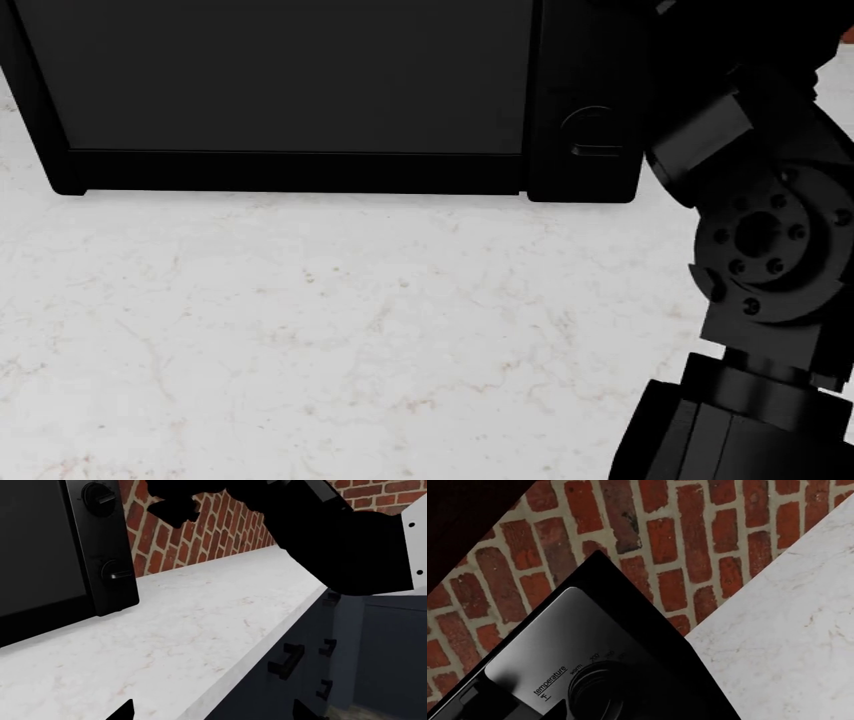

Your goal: Decrease the toaster oven temperature.

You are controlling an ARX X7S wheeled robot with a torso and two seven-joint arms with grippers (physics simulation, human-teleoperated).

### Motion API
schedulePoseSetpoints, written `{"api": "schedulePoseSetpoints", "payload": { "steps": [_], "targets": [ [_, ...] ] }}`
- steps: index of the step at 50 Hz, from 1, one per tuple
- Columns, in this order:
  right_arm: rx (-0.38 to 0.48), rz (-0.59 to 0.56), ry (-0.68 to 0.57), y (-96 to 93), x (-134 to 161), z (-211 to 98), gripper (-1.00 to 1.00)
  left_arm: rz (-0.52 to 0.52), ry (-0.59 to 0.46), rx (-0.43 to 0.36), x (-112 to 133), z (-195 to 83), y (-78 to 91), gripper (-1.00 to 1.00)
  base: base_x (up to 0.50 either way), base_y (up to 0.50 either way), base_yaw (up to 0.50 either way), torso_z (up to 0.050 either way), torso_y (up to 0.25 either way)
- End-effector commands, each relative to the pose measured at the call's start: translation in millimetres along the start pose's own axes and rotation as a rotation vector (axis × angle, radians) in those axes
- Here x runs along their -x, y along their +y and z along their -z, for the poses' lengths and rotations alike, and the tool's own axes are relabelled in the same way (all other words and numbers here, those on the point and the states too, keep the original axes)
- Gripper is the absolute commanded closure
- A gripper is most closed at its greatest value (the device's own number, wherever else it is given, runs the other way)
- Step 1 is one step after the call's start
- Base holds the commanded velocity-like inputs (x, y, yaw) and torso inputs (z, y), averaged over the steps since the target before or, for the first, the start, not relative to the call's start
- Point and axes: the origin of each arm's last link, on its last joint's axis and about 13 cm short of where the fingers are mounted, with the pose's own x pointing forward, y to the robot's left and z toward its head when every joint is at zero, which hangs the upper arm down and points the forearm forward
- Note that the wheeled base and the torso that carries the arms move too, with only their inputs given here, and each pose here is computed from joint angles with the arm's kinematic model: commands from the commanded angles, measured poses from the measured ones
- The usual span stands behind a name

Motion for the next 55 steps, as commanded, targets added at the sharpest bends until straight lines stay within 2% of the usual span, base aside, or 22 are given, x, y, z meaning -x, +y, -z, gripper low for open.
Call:
{"api": "schedulePoseSetpoints", "payload": {
  "steps": [1,15,47,48,55],
  "targets": [
    [0.008,0.005,0.034,4.4,-17,10,-1.00,-0.002,0.005,0.012,-5,6,6.5,-1.00,0.00,0.00,0.00,0.000,0.000],
    [0.030,-0.038,0.091,15.4,-26,25,-1.00,-0.004,0.006,0.026,-9,17,13.9,-1.00,0.00,0.00,0.00,0.000,0.000],
    [0.025,-0.053,0.071,14.6,-28,25,-1.00,-0.013,0.019,0.035,-13,20,18.2,-1.00,0.00,0.00,0.00,0.000,0.000],
    [0.024,-0.048,0.065,13.7,-27,25,1.00,-0.013,0.020,0.033,-13,20,18.3,-1.00,0.00,0.00,0.00,0.000,0.000],
    [0.042,-0.047,0.066,13.7,-28,26,1.00,-0.015,0.022,0.033,-13,20,18.6,-1.00,0.00,0.00,0.00,0.000,0.002]
  ]
}}
